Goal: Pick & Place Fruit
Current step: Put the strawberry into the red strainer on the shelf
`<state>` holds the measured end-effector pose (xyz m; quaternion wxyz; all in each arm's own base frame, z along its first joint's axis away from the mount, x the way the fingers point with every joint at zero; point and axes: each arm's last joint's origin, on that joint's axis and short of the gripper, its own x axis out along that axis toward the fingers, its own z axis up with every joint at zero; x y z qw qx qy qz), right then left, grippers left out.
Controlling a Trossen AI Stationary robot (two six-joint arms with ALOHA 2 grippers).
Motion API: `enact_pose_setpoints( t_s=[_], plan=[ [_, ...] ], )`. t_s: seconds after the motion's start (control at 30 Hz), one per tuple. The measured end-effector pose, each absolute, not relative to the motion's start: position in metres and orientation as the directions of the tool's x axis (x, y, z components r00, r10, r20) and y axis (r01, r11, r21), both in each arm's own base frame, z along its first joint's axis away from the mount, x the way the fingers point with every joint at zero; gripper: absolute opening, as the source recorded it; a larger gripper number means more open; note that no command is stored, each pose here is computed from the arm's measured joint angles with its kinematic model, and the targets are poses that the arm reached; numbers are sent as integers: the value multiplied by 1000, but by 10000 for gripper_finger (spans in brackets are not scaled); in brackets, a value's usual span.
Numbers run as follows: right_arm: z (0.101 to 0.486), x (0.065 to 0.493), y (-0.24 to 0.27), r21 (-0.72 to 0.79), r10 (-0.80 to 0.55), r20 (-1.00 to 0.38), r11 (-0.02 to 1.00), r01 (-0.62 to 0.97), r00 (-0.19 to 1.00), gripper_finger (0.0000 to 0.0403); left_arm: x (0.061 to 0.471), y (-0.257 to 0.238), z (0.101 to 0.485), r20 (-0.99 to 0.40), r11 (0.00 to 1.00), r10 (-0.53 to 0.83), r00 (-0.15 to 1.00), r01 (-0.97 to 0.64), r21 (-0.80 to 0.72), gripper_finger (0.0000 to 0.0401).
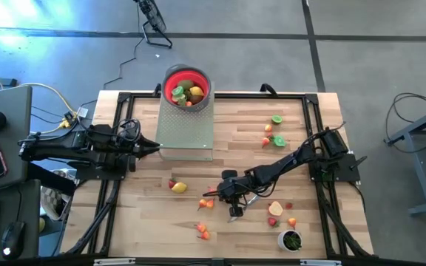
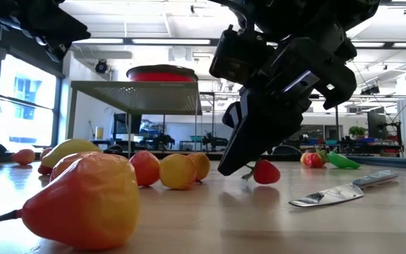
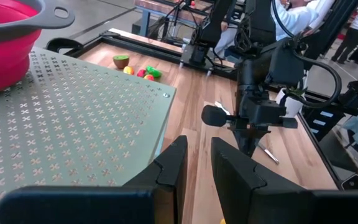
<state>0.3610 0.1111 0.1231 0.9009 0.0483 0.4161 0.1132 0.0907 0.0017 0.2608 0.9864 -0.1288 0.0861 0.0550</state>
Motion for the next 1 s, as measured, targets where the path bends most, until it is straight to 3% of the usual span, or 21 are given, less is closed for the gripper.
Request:
enact_pose_setpoints(
  t_s=[0.37, 0.7, 1.0],
  plan=[
    [148, 360, 108, 176, 247, -689, 969, -173, 682, 3, 91, 2, 261, -184, 961, 86, 979, -130, -245, 67],
    [193, 356, 87, 138, 149, -595, 987, -82, 790, 3, 91, 2, 260, -185, 962, 84, 979, -128, -242, 67],
    [209, 358, 69, 135, 89, -538, 991, -18, 838, 3, 91, 2, 260, -184, 962, 81, 980, -125, -242, 67]
  ],
)
